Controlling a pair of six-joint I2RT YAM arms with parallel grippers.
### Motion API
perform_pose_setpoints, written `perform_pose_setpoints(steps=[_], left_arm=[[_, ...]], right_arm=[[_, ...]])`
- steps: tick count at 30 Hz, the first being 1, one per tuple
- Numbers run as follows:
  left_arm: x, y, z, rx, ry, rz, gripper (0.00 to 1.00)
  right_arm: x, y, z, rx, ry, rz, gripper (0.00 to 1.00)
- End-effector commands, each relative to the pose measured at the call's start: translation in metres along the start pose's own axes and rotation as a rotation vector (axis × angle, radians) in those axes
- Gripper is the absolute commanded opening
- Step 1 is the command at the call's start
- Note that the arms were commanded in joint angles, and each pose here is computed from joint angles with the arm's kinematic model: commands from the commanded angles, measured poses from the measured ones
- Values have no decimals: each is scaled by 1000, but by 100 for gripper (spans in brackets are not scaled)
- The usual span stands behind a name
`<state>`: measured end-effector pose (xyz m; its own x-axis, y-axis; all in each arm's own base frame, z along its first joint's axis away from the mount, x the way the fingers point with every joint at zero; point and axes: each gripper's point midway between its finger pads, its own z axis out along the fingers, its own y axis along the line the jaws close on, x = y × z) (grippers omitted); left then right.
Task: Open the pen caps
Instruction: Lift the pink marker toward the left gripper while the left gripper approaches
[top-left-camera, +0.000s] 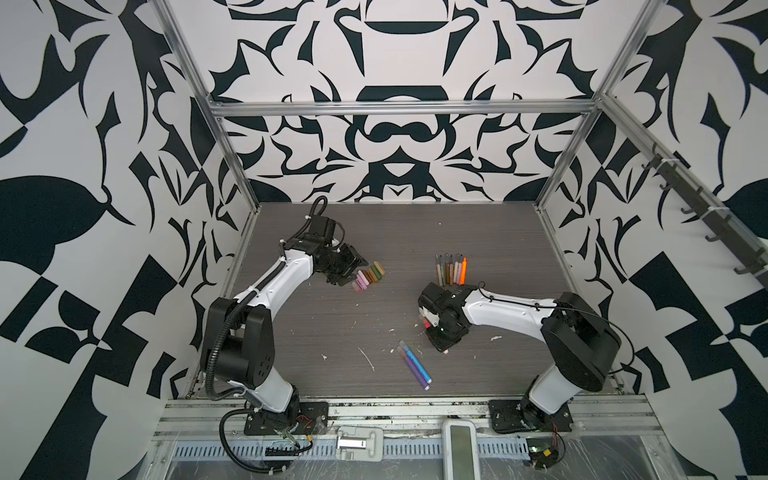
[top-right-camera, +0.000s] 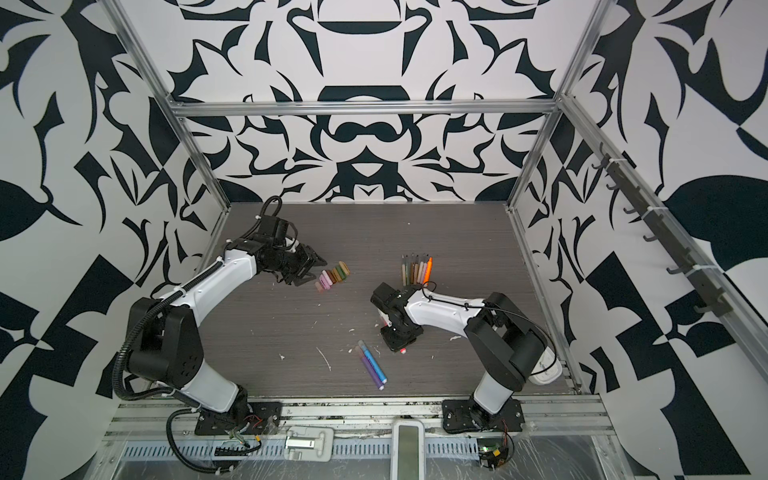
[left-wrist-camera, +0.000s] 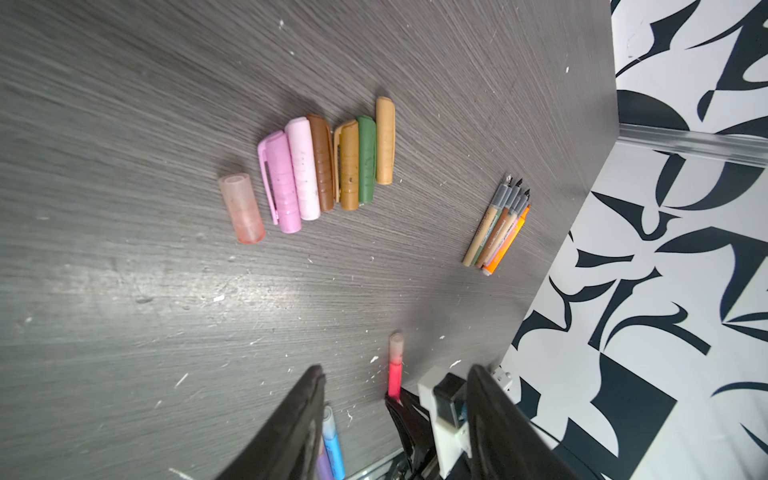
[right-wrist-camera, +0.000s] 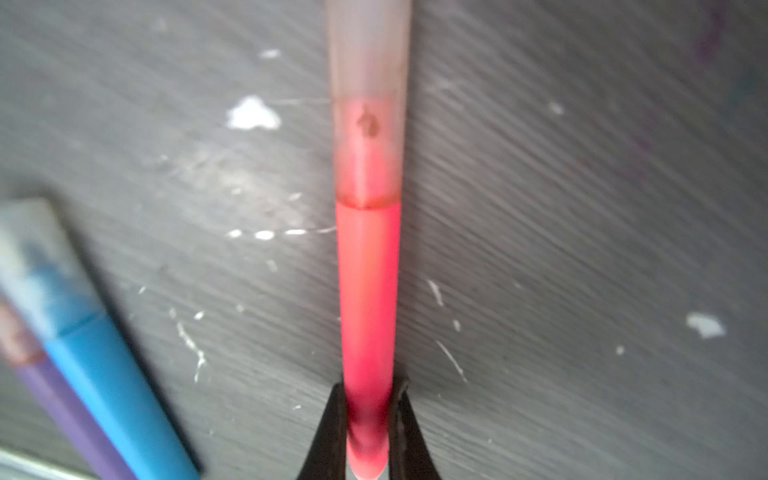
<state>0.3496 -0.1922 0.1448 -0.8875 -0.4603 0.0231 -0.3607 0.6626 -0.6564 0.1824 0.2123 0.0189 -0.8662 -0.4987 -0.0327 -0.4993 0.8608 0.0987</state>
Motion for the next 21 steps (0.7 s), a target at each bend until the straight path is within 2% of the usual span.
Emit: perform_pose_setpoints(steps=[1, 5, 11, 15, 21], left_arm=[[9, -11, -5, 23, 2, 32, 58], [26, -19, 12, 15, 36, 51, 59], [49, -33, 44, -6, 109, 77, 58], [57, -47, 54, 2, 138, 105, 57], [57, -54, 59, 0, 150, 113, 57]], right_arm=[[-15, 13, -25, -34, -39, -77, 0], [-41, 22, -63, -79, -120, -119, 0], [-75, 31, -109, -240, -211, -53, 0], [-83, 40, -121, -331, -215, -27, 0], [-87, 43, -125, -376, -215, 2, 0]])
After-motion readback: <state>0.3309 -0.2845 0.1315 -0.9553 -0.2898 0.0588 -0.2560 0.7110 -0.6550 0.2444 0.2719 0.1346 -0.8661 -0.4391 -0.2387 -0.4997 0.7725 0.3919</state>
